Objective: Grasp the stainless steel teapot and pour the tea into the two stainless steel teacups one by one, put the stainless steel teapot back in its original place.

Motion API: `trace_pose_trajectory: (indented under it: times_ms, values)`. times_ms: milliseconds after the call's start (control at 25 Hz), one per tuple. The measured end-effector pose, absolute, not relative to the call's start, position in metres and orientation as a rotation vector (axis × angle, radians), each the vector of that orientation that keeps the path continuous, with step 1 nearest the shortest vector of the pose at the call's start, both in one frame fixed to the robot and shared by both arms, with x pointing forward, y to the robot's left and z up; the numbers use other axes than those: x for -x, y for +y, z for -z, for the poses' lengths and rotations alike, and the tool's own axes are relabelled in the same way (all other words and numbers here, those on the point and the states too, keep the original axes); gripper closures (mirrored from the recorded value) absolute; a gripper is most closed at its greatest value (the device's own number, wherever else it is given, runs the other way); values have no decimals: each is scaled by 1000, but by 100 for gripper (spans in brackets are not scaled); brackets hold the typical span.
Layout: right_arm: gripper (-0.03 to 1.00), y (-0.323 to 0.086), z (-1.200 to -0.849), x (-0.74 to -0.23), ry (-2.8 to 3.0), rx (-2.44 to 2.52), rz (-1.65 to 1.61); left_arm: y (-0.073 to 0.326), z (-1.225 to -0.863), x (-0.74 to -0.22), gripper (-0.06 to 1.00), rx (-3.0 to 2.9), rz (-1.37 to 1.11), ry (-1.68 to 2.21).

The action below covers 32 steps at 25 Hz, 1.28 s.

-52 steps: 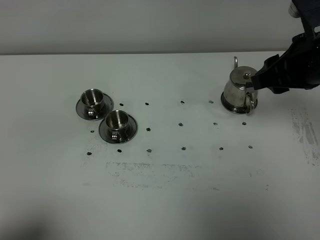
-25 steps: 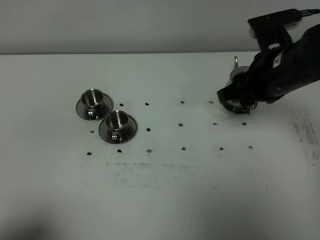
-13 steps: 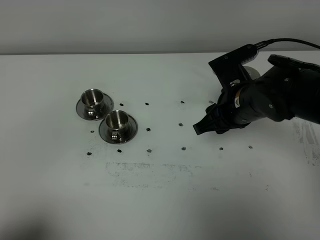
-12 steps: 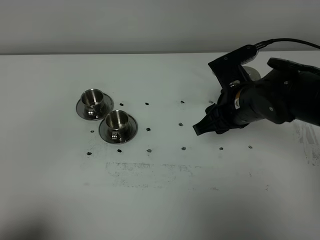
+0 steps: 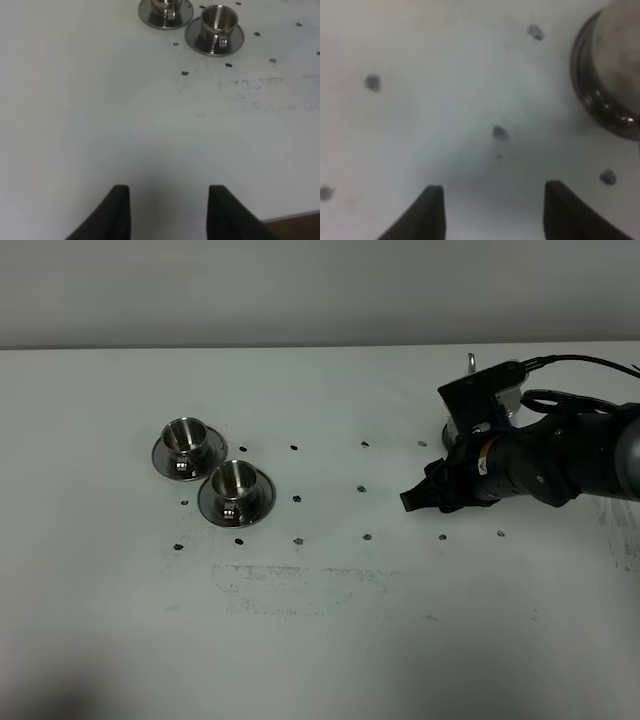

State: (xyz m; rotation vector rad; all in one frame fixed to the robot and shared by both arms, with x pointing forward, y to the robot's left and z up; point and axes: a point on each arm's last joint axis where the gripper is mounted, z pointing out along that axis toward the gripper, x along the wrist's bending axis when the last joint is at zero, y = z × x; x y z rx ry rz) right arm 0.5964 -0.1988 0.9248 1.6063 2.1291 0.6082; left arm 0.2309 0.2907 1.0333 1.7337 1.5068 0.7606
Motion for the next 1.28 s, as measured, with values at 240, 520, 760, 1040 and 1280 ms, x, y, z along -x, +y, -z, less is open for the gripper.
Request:
trace_pose_trajectory:
  times_ms: [240,520,760,1040,1280]
  values:
    - [51,-221,-925,-605,2053,-1650,-629,291,-1033,-231,57,-1734,-760,1507]
    - [51,-235,-921,-610,2023,-1660,-630,291,-1033,-231,57,-1734,-760,1507]
    - [51,-245,-908,-614,2021,-1683,-602,291,-1033,-231,57,-1734,-760,1507]
    - [51,-249,-906,-615,2023,-1669,-592,291,-1033,-231,57,-1735,-760,1507]
    - [51,-250,-907,-611,2053,-1677,-529,291,-1033,-231,57,-1735,-760,1507]
